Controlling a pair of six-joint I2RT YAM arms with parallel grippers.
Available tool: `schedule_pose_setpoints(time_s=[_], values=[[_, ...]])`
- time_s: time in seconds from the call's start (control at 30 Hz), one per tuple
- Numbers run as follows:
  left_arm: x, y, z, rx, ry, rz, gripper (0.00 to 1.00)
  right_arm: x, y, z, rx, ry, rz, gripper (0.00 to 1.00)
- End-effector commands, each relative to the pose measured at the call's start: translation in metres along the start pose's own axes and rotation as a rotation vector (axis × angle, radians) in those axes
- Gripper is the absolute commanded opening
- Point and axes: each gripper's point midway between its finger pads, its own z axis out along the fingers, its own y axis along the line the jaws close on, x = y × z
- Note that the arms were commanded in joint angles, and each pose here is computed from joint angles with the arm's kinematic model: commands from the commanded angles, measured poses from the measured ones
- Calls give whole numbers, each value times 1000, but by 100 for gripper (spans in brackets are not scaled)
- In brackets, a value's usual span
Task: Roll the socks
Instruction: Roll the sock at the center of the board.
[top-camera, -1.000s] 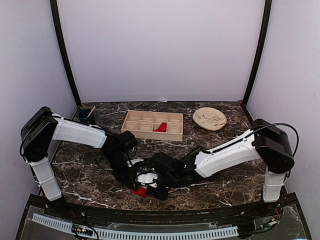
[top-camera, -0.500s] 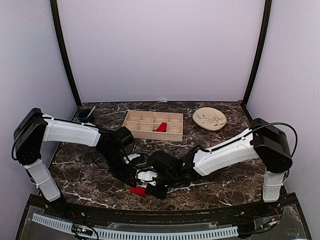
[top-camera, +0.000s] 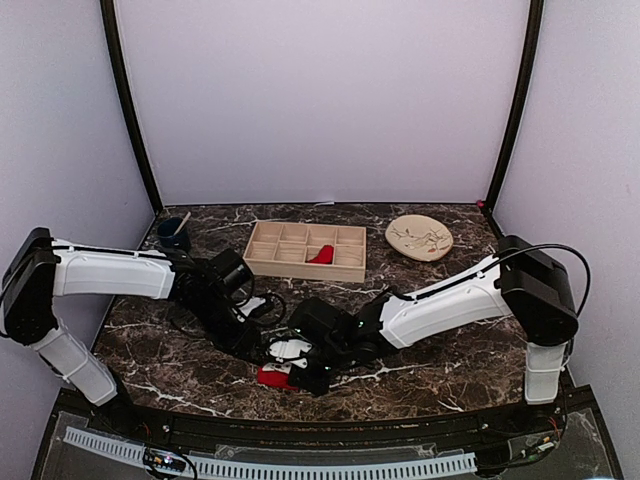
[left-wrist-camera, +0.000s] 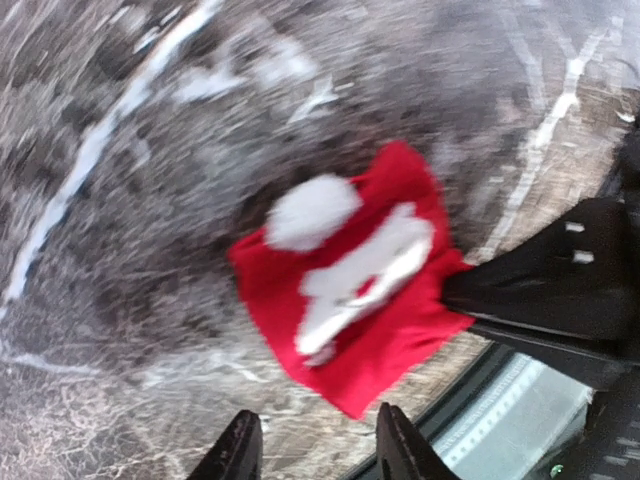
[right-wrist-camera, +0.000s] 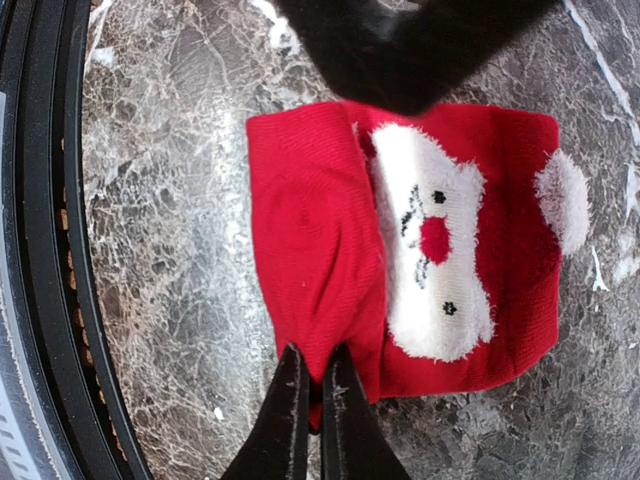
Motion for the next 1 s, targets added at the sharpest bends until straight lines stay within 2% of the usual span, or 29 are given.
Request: schedule_pose_setpoints(time_s=[0.0, 0.23, 0.67, 0.97], values=[[2, 22, 10, -89, -11, -58, 39, 59, -12, 14, 37, 196, 57, 4], [-12, 27, 17, -110, -57, -39, 36, 64, -15, 10, 49, 208, 115, 3], [-42, 34, -15, -208, -259, 0, 37, 86, -45, 5, 130, 265, 323, 3], [-48, 26, -18, -165, -319, 48, 37, 102, -67, -6, 181, 300, 413, 3]])
